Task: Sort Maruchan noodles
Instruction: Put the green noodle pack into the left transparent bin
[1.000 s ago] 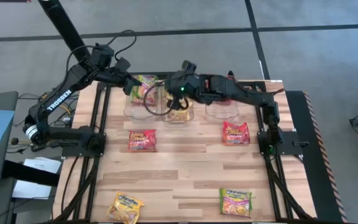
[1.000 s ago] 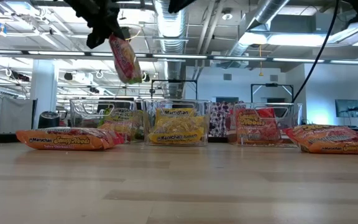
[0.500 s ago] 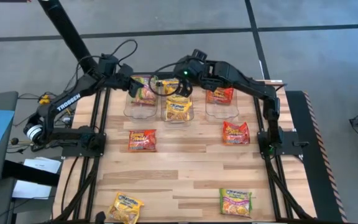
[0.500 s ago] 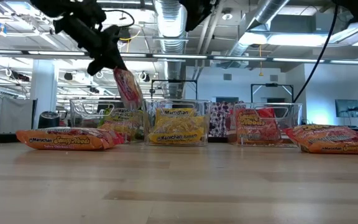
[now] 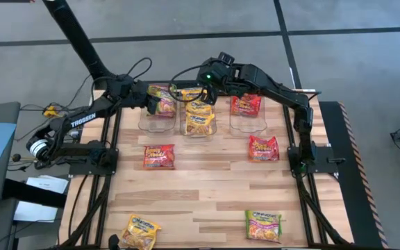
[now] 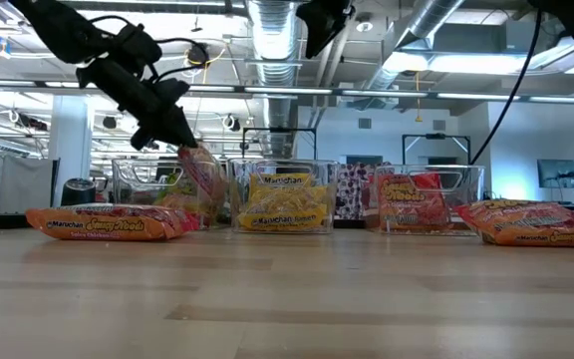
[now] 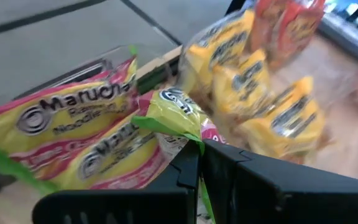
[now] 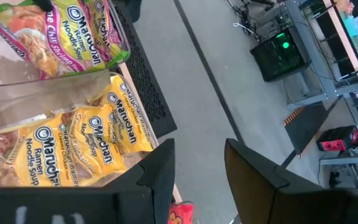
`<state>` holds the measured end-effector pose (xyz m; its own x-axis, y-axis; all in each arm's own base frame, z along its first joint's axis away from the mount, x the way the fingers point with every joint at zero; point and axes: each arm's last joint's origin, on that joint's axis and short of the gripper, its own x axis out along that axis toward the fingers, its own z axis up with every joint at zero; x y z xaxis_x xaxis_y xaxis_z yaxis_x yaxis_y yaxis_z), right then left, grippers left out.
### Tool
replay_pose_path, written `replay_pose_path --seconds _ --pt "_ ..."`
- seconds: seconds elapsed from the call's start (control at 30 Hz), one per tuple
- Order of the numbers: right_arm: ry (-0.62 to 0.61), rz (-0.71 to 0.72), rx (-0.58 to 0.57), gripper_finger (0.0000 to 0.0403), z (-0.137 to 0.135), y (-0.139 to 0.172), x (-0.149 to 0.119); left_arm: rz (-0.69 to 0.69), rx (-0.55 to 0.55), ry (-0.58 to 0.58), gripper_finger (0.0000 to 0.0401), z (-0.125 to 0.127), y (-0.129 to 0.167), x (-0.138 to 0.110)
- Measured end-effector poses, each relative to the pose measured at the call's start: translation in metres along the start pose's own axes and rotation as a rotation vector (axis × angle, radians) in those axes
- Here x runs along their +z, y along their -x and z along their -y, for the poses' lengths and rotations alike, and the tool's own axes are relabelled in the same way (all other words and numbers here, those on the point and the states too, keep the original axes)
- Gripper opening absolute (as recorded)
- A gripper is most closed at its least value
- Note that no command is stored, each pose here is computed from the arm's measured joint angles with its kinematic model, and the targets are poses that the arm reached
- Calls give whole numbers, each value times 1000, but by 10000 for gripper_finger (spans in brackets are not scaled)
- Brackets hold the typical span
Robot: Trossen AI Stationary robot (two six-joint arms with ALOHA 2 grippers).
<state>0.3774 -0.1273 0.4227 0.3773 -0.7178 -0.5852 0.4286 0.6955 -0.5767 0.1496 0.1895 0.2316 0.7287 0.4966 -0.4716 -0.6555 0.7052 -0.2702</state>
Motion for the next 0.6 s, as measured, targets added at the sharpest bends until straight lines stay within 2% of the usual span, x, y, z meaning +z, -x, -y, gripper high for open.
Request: replay_pose_path --seconds 0.2,0.4,0.6 --pt "7 -8 1 162 0 0 -1 -53 41 -103 0 -2 0 -6" --pt "46 -37 9 162 -1 0 -4 -121 119 -69 0 -5 1 -13" --pt "69 -39 9 162 -1 0 -4 -179 107 -52 2 -5 2 -19"
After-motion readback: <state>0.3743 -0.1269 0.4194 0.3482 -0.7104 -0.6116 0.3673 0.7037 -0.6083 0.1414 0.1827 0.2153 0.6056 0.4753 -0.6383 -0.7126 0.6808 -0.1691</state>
